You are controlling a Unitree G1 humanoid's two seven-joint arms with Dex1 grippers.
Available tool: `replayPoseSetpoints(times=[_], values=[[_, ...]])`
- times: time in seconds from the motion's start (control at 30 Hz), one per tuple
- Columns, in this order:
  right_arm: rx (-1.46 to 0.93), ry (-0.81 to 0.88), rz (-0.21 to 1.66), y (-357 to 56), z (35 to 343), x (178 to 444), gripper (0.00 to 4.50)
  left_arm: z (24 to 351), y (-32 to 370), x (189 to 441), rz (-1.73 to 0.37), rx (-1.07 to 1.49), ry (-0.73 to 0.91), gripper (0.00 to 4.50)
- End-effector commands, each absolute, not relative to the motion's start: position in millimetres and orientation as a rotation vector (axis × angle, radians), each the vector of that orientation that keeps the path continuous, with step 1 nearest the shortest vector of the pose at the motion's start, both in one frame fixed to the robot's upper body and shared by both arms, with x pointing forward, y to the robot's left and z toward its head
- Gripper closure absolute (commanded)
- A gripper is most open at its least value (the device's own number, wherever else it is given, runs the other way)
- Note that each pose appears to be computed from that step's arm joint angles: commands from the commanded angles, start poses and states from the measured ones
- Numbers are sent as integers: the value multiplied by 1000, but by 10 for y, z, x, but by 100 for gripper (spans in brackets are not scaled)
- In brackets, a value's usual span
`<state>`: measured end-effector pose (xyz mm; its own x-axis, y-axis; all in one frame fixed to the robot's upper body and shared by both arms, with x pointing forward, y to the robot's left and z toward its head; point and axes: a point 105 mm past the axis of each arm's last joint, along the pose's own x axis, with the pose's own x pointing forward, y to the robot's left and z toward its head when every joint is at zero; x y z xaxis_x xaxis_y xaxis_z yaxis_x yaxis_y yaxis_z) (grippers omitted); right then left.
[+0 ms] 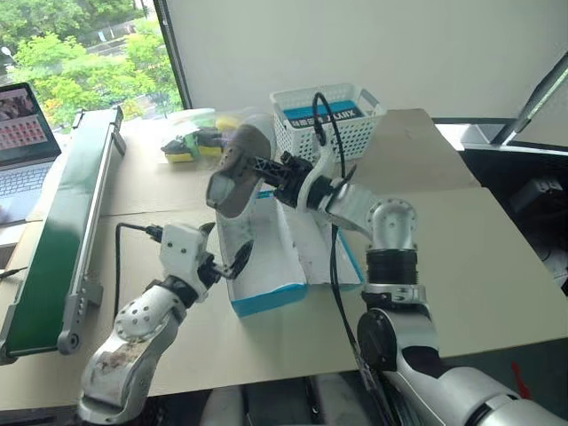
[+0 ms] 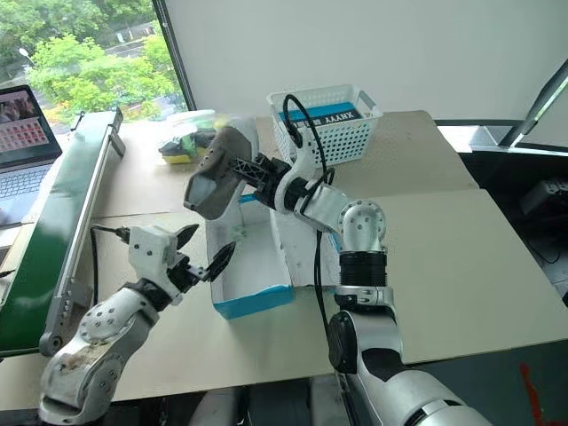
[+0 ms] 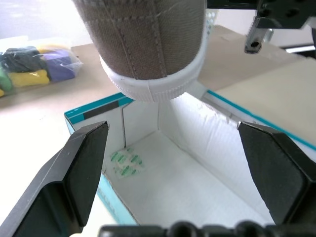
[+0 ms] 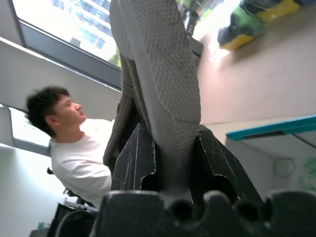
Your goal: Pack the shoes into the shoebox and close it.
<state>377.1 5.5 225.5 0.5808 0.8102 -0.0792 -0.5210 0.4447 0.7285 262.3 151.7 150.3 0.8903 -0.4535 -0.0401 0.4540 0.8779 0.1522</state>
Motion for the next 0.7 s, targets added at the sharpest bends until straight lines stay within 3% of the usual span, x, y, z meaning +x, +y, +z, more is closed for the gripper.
replayPoseSetpoints(times=[0.03,0.3,0.7], values=[[594,542,873,20,2286,3658,405,1640,1551,2503,-529,226,-43,3],[261,769,832,-79,1805,3396,405,1651,1532,2480,-586,274,-41,3],[64,813,669,-147,1550,3591,405,1676,1466,2427,-582,272,-51,3]])
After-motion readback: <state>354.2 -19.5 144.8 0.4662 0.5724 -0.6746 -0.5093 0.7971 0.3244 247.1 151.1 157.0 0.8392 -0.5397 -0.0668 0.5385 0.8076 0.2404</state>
